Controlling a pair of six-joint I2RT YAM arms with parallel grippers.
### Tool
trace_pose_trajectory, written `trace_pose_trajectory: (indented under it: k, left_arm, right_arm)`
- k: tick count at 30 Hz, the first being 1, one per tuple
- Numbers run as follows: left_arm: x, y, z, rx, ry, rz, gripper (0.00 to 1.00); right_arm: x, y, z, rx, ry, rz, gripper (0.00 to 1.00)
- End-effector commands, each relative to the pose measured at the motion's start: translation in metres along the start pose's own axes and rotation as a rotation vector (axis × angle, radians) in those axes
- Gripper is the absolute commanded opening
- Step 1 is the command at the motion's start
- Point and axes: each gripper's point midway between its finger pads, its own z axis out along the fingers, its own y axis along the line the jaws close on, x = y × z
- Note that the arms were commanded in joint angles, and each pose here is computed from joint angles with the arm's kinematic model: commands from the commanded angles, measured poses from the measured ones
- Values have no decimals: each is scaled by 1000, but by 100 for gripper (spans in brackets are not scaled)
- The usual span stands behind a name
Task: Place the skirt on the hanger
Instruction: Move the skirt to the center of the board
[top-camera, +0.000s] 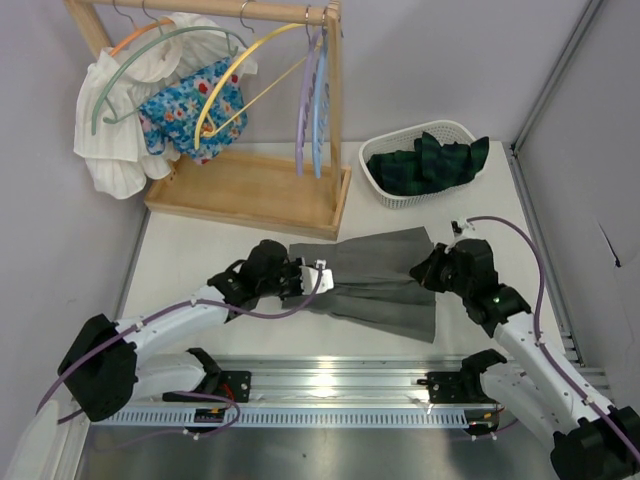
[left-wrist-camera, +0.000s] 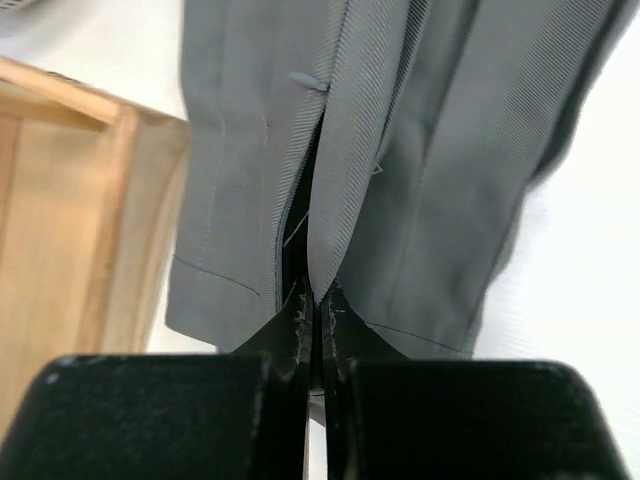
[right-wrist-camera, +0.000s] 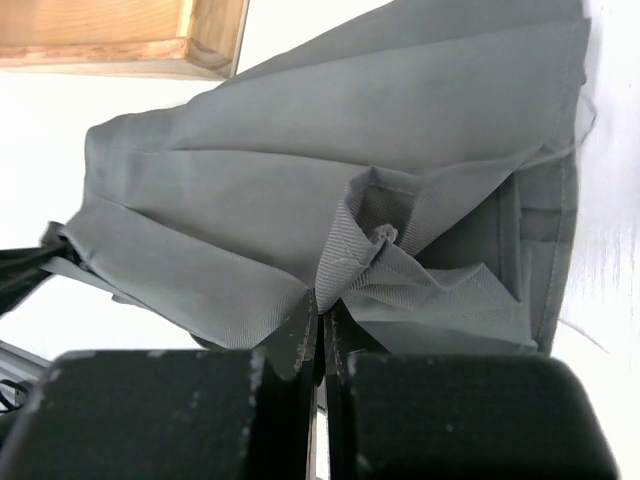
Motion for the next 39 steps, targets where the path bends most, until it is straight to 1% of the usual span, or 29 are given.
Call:
trace_pose_trajectory:
  k: [1,3,6,9,11,13,15,18,24,29,35,39]
  left_arm:
    - [28,-12,-2,-3,103,-32,0]
    - [34,-21,-3,9,127,-30,0]
    - [38,-24,-3,2,139,-29,0]
    - [38,-27,-2,23,142,-43,0]
    - [40,-31,-1,43,156,-50,0]
    - [47,-37,0,60,193,-53,0]
    - [41,-36,-1,63,175,-57,0]
    - [43,-38,-4,62,185,-70,0]
    - [42,-45,-10,67,159,-87,0]
    - [43,-47,-10,81,172,-88,0]
    - [45,-49,-8,84,171,-92,0]
    - [45,-49,-9,80,171,-91,0]
  right_arm:
    - [5,-22,-7,99,-19,-11,0]
    - [12,-25,-10,106,-1,-13,0]
    - [6,-22,-21,106,-12,-33,0]
    - [-12,-4,-35,58,-52,-32,0]
    - [-13,6,-42,20,-46,-24,0]
    - [-9,6,-44,23,-29,-9,0]
    - [6,2,-44,23,16,17,0]
    - [7,5,-47,10,21,33,0]
    - [5,15,-63,-23,21,47,0]
    - [-12,32,-80,-62,-3,46,0]
    - [-28,54,-89,-121,-4,35,0]
    - [-27,58,-94,-133,10,28,0]
